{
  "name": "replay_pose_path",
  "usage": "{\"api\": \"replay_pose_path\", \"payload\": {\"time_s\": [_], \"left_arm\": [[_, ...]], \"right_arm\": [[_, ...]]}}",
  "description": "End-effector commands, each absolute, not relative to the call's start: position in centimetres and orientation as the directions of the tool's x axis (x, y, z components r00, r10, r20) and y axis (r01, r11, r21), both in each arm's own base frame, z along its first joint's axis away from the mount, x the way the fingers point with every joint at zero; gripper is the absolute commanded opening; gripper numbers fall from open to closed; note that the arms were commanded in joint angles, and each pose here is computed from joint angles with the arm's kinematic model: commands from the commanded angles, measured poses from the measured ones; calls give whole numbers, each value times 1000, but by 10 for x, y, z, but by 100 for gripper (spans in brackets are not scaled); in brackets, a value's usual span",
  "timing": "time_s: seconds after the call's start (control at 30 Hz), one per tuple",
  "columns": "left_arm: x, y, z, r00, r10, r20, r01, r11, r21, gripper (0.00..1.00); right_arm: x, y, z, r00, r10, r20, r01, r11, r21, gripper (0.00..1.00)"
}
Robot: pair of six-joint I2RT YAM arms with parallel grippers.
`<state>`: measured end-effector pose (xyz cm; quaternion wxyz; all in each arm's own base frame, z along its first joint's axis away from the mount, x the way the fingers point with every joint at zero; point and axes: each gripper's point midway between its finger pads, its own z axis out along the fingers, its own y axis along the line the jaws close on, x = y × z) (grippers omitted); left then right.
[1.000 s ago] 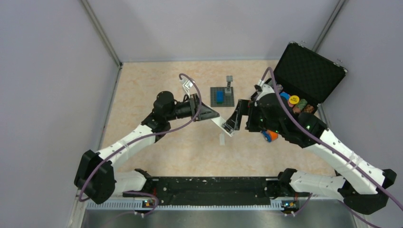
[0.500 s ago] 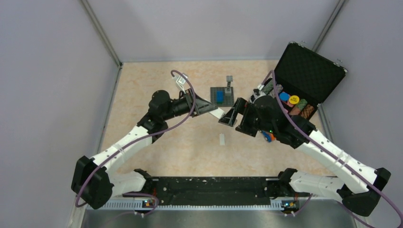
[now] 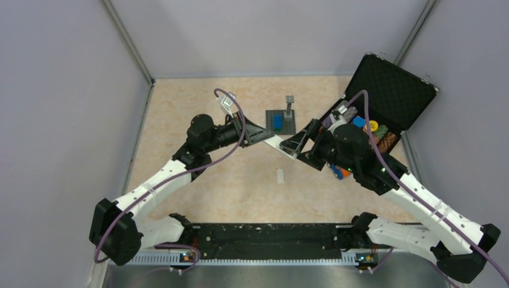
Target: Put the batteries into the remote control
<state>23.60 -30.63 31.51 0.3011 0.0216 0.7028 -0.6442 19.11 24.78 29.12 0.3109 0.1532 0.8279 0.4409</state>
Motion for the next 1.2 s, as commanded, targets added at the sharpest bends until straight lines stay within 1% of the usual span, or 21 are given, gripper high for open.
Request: {"api": "replay_pose_path", "payload": {"time_s": [0.0, 0.1, 0.2, 0.3, 0.4, 0.83, 1.0, 1.17], "left_arm": [[235, -303, 343, -776, -394, -492, 488, 120, -865, 0], [235, -304, 342, -779, -388, -493, 490, 115, -864, 0], [234, -304, 342, -779, -383, -496, 493, 114, -862, 0], [232, -305, 342, -782, -373, -499, 497, 109, -861, 0], [230, -305, 342, -787, -364, -498, 497, 103, -861, 0], [231, -302, 338, -780, -368, -507, 491, 142, -859, 0], [233, -302, 337, -778, -367, -510, 489, 157, -858, 0], [235, -302, 339, -780, -370, -505, 481, 164, -861, 0]], "right_arm": [[199, 244, 306, -722, 585, -369, -30, 506, 862, 89], [199, 246, 304, -727, 584, -363, -30, 500, 865, 83], [200, 247, 300, -731, 582, -356, -21, 501, 865, 82], [201, 248, 300, -729, 587, -351, -19, 496, 868, 84], [202, 248, 298, -728, 593, -343, -9, 492, 870, 84], [202, 253, 294, -744, 574, -341, -18, 493, 870, 77], [199, 259, 295, -764, 544, -347, -44, 492, 869, 69], [199, 263, 294, -777, 520, -355, -58, 501, 863, 69]]}}
